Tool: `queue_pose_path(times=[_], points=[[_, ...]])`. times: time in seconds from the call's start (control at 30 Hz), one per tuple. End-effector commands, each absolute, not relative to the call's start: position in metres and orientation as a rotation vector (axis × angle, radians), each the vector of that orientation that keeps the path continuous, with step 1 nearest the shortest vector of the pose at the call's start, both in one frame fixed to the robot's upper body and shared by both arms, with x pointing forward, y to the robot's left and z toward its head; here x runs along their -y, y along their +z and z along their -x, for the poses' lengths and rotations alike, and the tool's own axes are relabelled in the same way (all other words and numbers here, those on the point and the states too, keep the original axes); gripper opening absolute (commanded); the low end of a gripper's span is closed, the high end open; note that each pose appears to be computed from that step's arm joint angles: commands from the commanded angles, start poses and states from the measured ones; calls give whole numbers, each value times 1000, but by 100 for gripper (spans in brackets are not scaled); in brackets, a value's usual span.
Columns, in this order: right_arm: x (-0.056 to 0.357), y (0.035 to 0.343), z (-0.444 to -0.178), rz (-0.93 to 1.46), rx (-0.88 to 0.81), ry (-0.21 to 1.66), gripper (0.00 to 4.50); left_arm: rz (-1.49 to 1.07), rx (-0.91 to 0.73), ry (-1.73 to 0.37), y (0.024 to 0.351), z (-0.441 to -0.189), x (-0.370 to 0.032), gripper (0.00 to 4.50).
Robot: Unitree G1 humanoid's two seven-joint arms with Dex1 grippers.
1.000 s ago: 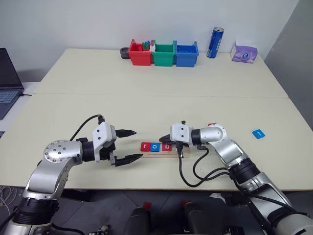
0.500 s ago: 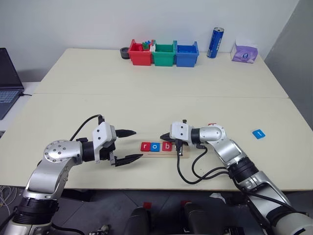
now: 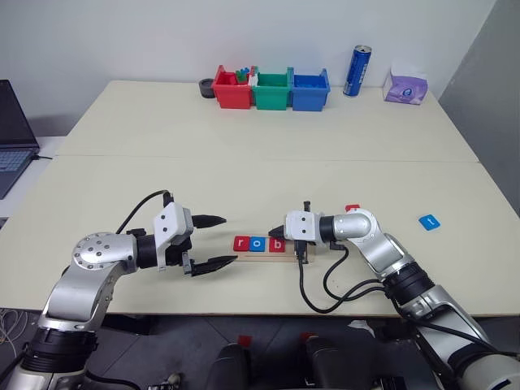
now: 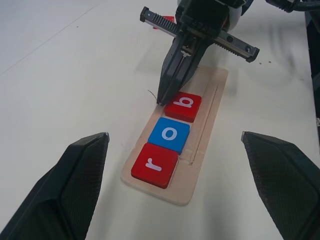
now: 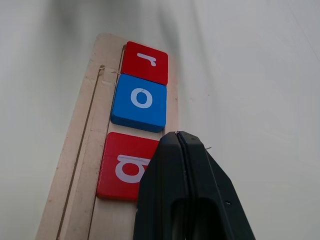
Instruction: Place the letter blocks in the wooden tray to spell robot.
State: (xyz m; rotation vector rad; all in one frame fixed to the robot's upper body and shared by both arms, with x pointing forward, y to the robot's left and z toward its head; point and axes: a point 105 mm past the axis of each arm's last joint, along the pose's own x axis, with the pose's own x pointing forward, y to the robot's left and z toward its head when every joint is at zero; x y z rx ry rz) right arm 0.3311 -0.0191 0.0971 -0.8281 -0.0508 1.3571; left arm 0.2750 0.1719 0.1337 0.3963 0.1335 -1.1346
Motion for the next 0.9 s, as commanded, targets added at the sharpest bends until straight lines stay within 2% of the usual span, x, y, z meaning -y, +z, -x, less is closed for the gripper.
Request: queue_pose_path(times=[0.03,0.23,0.47,0.6,0.9], points=[[14,111,-326,852,119,1383,2,-427,-108,-1128,140,-275,-173,450],[22,128,-333,748,102,1326,2,-424,-102,-1129,141,-274,-171,450],[65,145,-326,601,-20,1225,2,-408,-92,-1159,143,-266,-162,450],[110,150,-324,384,-110,943,83,-358,-8,-1162,150,-266,-134,450],[178,142,-329,258,-147,274,411,-272,43,-1169,152,-266,-96,450]])
